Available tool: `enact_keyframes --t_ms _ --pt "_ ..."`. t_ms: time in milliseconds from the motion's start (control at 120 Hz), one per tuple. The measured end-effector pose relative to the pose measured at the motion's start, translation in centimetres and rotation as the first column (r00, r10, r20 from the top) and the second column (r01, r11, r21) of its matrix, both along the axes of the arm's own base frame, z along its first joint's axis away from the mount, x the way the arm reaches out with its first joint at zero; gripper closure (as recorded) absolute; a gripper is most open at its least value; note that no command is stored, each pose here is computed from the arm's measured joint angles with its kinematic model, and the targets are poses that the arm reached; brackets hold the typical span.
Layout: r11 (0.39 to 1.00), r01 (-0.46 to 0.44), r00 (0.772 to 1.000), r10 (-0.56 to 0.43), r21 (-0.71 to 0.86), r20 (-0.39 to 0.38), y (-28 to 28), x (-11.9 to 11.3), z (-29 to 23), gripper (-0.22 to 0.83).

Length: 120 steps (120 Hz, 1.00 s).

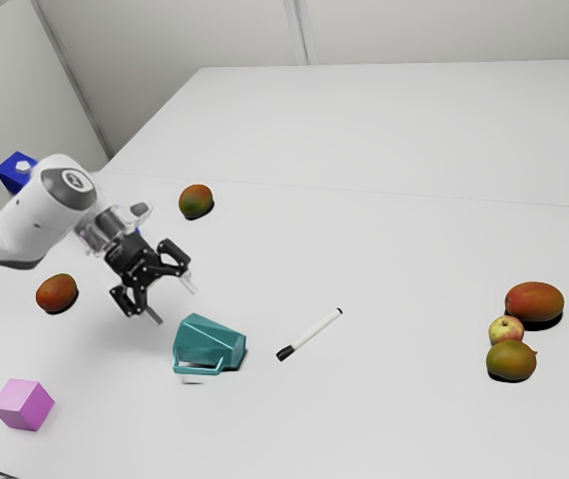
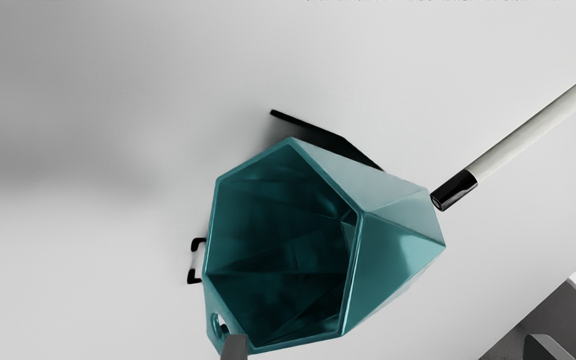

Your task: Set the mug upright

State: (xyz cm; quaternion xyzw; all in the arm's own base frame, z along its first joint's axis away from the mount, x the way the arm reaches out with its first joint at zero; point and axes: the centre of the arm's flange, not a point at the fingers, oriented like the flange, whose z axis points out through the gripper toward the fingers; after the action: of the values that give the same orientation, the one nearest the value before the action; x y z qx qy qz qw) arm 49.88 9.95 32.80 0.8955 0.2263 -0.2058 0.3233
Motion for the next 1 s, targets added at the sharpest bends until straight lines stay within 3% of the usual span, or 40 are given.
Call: enact_keyframes --t_ms 567,600,792,1000 --pt "0.99 -0.076 0.996 0.069 -0.116 -0.064 -2.3 1.1 -4.5 0.0" --pt "0.99 -0.079 0.995 0.072 -0.119 -0.063 -2.3 1.2 -4.5 0.04" --pt "0.99 -0.073 0.996 0.067 -0.119 -0.061 -2.6 1.4 -4.2 0.51" --pt "0.992 -0.045 0.998 0.04 -0.122 -0.046 -4.5 2.2 -3.5 0.7"
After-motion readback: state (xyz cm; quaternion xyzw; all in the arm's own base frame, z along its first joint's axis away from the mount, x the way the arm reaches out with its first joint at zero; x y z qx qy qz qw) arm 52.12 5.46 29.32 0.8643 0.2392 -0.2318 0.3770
